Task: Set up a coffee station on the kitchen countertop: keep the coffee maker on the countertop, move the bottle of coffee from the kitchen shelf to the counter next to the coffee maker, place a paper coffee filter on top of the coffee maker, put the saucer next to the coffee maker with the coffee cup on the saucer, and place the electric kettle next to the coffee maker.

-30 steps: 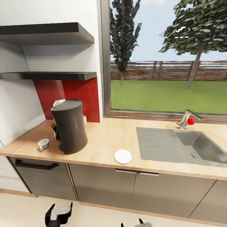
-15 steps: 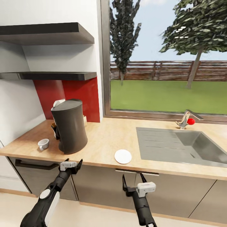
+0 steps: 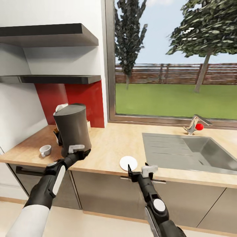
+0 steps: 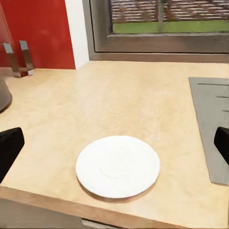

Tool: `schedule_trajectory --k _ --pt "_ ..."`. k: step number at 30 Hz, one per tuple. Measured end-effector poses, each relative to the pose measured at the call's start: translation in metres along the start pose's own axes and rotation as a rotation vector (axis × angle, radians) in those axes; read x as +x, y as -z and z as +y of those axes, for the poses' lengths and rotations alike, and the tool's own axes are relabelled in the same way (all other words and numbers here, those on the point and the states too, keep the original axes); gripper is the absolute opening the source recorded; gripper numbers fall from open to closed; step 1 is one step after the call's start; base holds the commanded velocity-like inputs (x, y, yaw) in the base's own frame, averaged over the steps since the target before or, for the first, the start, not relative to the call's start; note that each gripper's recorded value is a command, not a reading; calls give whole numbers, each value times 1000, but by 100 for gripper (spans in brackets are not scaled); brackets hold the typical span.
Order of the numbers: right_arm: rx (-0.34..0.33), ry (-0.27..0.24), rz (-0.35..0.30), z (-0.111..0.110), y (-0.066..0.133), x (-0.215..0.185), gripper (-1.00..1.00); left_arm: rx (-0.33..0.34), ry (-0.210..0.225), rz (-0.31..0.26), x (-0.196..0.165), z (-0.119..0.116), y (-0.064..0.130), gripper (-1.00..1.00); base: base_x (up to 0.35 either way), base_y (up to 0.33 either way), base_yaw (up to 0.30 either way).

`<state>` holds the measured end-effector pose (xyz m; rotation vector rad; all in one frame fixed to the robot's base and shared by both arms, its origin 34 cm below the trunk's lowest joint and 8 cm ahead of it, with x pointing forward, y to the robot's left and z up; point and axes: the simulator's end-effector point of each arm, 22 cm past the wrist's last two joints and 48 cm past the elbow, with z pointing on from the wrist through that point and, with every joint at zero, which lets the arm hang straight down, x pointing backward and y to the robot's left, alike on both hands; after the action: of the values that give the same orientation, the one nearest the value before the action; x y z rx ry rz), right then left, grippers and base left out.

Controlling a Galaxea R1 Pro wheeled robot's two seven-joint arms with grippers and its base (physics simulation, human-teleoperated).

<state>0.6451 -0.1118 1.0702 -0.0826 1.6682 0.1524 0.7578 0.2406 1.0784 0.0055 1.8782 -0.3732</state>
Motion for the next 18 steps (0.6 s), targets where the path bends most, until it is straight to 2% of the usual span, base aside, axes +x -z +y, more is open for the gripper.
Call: schedule_trajectory --k 3,6,10,15,18 --pt "-5 -3 67 -2 -23 -14 100 23 8 47 -21 -14 -9 100 0 0 0" --pt "-32 -64 143 2 -37 -19 100 61 -17 142 -21 -36 -17 100 0 0 0" --pt "-64 -111 230 5 -49 -25 100 85 -43 192 -32 -52 -24 100 0 0 0" --pt "-69 -112 248 5 -50 -24 100 82 -34 209 -26 -47 -24 100 0 0 0" --pt "-67 -112 250 4 -50 -23 100 130 -20 235 -17 -55 -23 100 0 0 0"
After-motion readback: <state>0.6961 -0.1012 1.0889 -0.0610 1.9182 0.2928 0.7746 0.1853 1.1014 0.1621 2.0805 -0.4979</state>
